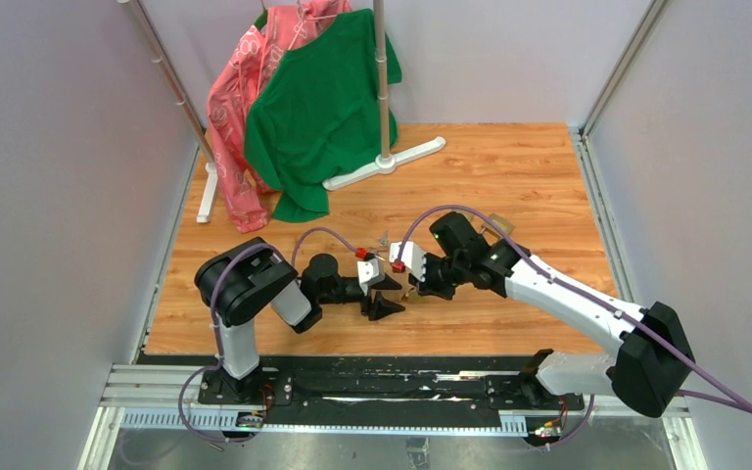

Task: Lock with the key
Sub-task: Lock the lock.

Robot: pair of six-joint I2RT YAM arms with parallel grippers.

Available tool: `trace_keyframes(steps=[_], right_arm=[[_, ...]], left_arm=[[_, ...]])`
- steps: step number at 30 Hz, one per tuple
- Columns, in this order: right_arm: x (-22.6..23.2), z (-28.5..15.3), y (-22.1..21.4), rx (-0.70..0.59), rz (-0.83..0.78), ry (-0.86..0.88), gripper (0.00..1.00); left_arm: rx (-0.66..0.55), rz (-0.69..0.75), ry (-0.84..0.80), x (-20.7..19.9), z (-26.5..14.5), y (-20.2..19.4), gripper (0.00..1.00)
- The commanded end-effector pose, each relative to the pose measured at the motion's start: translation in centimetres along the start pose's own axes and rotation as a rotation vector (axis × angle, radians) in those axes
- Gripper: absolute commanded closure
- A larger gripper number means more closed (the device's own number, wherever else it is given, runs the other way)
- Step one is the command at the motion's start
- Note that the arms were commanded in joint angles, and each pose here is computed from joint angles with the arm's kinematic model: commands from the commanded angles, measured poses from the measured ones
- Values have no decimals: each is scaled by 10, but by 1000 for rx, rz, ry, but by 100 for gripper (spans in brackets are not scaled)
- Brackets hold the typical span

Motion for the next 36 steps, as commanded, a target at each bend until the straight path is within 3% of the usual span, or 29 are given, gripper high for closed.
trace_keyframes(steps=[1,6,15,25,30,34,36], right_arm=[[4,1,2,12,-30,-21,100],[6,11,-2,1,-30,-13,100],[2,24,-5,19,-6,-9,100],[1,31,-8,6,1,-8,100],[4,31,-6,-17,-9,1,100],[0,30,-8,-22,-44,-22,100],[1,32,-9,-31,-58,-13,100]], left_arm=[[-119,-11,39,9,9,27,38],[-105,-72,66,9,12,19,37],[-60,1,-36,-6,17,-4,43],[-88,-24,-62,-5,25,-2,51],[-90,-26,-68,-5,27,-3,69],[-94,-19,-86,-7,27,-3,100],[-95,-16,-89,-7,28,-2,100]])
Point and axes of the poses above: each gripper's point midway between its finger pads, its own z axis out along the fingers, its own x axis along the line the jaws close on, y = z × x, the point moved 3 cm from there along -z, back along the fingers, and after that the axes turned 15 degrees about z, right-handed, at the moved point
